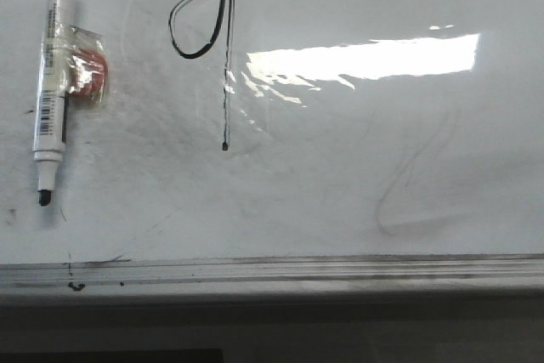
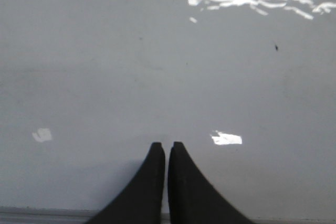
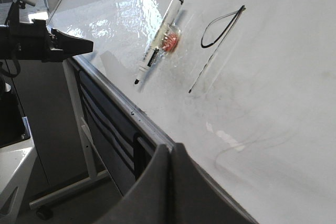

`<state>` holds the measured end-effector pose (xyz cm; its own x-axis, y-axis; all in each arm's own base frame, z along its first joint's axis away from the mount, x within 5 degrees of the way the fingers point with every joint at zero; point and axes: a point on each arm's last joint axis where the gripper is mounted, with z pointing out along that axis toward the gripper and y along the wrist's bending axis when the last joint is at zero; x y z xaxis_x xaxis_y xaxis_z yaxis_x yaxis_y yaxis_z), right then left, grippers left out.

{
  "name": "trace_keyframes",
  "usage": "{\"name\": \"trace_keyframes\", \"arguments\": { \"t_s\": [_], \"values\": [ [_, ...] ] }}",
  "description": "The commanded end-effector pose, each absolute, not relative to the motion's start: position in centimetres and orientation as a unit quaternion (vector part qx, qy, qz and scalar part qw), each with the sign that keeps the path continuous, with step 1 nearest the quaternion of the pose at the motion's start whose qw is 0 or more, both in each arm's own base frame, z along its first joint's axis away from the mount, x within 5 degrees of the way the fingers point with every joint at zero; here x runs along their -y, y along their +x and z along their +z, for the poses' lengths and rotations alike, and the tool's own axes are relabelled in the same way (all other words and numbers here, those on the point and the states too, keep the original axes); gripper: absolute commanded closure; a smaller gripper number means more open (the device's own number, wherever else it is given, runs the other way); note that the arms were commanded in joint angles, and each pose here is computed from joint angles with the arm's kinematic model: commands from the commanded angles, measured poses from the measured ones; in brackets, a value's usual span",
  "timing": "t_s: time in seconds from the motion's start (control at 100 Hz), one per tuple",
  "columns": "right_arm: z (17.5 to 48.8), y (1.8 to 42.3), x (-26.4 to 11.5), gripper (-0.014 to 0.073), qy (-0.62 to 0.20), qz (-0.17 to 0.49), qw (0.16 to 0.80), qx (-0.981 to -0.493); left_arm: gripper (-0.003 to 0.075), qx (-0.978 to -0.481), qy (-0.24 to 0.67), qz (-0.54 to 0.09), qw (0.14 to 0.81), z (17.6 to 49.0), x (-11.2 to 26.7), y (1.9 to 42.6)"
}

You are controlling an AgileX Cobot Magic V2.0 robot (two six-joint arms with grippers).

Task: Write number 9 on whiteboard

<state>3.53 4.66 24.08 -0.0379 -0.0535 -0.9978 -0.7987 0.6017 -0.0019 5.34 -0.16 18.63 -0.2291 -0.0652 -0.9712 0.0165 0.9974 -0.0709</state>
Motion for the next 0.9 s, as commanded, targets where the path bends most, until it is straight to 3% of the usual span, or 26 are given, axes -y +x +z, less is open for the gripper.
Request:
{"name": "trace_keyframes", "arguments": {
  "t_s": [0.0, 0.89],
  "values": [
    [25.58, 3.52, -4.64, 0.0659, -0.316, 0.314, 0.645, -0.621, 0.0741, -0.775, -0.026, -0.034, 0.631, 17.73, 0.06, 5.34],
    [25.17, 3.58, -4.69, 0.0659, -0.319, 0.310, 0.641, -0.625, 0.0741, -0.775, -0.027, -0.036, 0.630, 17.72, 0.07, 5.35]
  ]
}}
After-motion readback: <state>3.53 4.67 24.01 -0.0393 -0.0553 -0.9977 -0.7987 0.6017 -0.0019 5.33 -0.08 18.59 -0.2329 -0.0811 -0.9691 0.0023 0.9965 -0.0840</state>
